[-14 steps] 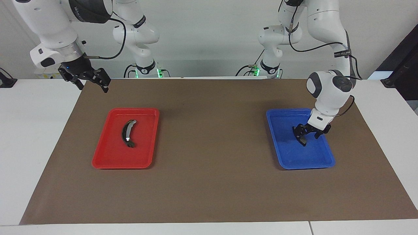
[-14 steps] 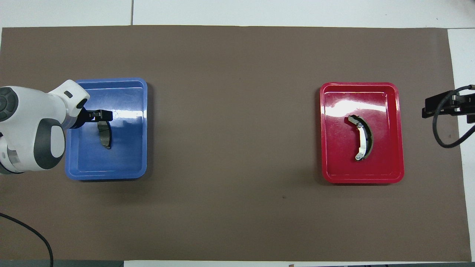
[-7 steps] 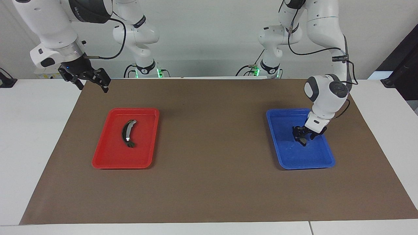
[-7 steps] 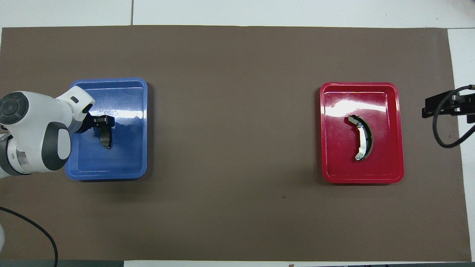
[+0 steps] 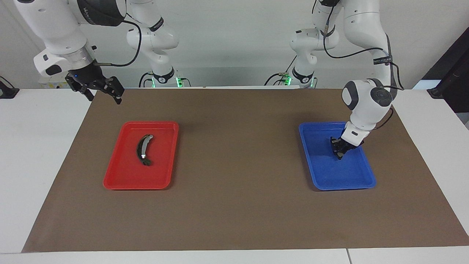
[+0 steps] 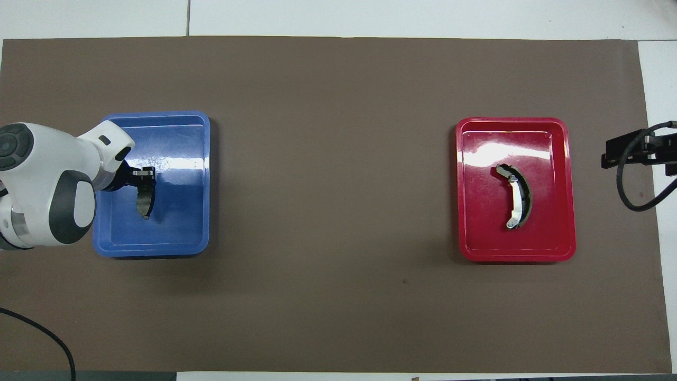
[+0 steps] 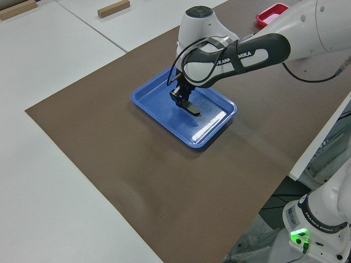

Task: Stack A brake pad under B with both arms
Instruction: 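Set the small pad mid-table while the right gripper grasps the curved pad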

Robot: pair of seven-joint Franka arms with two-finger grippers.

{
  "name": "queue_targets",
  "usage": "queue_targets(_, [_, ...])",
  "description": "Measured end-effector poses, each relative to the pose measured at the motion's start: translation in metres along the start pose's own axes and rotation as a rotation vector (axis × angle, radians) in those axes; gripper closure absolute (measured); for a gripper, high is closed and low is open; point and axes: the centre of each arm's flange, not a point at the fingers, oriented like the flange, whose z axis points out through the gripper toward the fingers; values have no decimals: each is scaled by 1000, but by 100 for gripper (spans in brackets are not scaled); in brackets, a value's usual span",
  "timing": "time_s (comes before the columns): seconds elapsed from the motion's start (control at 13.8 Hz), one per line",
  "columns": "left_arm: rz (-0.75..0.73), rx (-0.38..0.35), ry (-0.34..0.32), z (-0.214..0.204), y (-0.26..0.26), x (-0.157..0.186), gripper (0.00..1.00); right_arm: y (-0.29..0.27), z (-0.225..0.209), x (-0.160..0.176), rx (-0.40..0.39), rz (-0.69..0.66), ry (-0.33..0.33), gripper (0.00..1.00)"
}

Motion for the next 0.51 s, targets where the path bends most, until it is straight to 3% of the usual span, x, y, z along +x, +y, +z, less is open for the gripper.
queue_targets(0.22, [-21,-7,26,-40,82,-3,64,0,0,0,0,0,0,0])
queue_targets(0.36, [-54,-22,49,-36,150,-13,64,0,0,0,0,0,1,0])
queue_targets(0.51, [-66,-32,48,-19,213,-31,64,1,3,6,5,2,43,0])
